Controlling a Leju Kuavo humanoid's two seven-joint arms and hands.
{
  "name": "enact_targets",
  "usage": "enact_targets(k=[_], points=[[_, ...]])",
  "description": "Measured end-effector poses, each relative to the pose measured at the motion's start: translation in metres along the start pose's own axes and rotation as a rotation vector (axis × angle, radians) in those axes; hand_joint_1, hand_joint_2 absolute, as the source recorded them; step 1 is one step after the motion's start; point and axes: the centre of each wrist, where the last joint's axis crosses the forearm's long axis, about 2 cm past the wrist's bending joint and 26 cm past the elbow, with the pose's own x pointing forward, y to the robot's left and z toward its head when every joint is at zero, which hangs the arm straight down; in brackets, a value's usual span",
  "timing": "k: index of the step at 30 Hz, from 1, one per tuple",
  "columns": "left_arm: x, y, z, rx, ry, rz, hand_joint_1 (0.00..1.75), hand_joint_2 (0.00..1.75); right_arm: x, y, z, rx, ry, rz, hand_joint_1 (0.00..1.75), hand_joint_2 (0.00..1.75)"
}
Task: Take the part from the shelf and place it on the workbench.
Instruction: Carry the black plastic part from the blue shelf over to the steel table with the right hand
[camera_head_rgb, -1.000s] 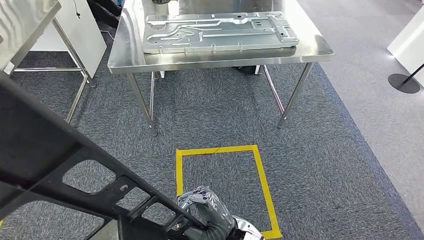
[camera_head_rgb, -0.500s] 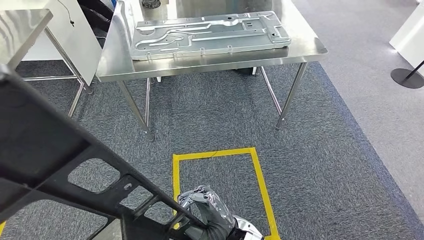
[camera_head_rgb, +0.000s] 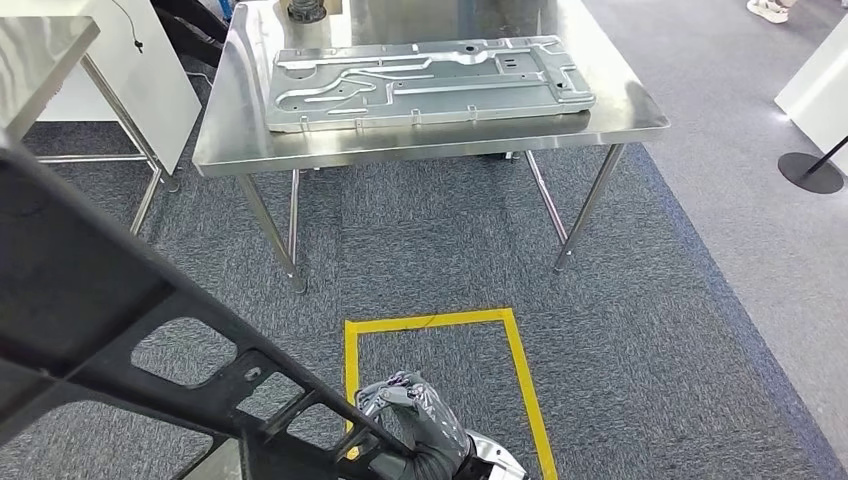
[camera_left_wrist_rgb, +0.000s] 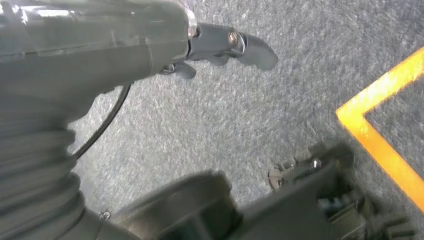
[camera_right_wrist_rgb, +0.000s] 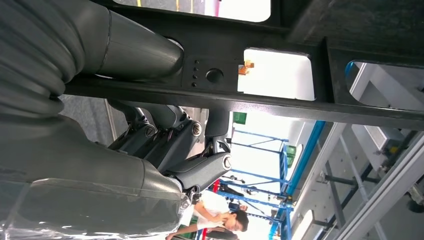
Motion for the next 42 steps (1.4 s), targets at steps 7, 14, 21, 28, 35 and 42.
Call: enact_targets(k=[7, 14, 21, 28, 35, 42], points=[[0.0021, -0.0015, 0.0001, -0.001, -0.007, 0.001, 0.0, 1.75, -0.0004, 0.0006, 0.0013, -0.001, 0.004, -0.002, 1.69, 1.75], [0.0019, -0.0016, 0.0002, -0.001, -0.008, 0.005, 0.0, 1.75, -0.0003, 0.0009, 0.0006, 0.002, 0.002, -0.003, 1.69, 1.75], [-0.0021, -0.0009, 0.0004, 0.001, -0.002, 0.012, 0.0, 1.75, -0.0007, 0.0008, 0.0002, 0.007, 0.003, -0.004, 1.69, 1.75], [0.0, -0.0002, 0.0001, 0.003, -0.013, 0.012, 0.0, 1.75, -0.0008, 0.0002, -0.0001, 0.006, -0.001, 0.001, 1.69, 1.75], [-0.002, -0.0037, 0.001, -0.006, -0.011, 0.012, 0.0, 1.75, -0.0026, 0.0009, 0.0058, -0.004, 0.002, 0.004, 1.69, 1.75], [0.0025, -0.0017, 0.0001, -0.003, -0.023, 0.009, 0.0, 1.75, -0.003, 0.0027, 0.0076, -0.006, -0.005, -0.001, 1.69, 1.75]])
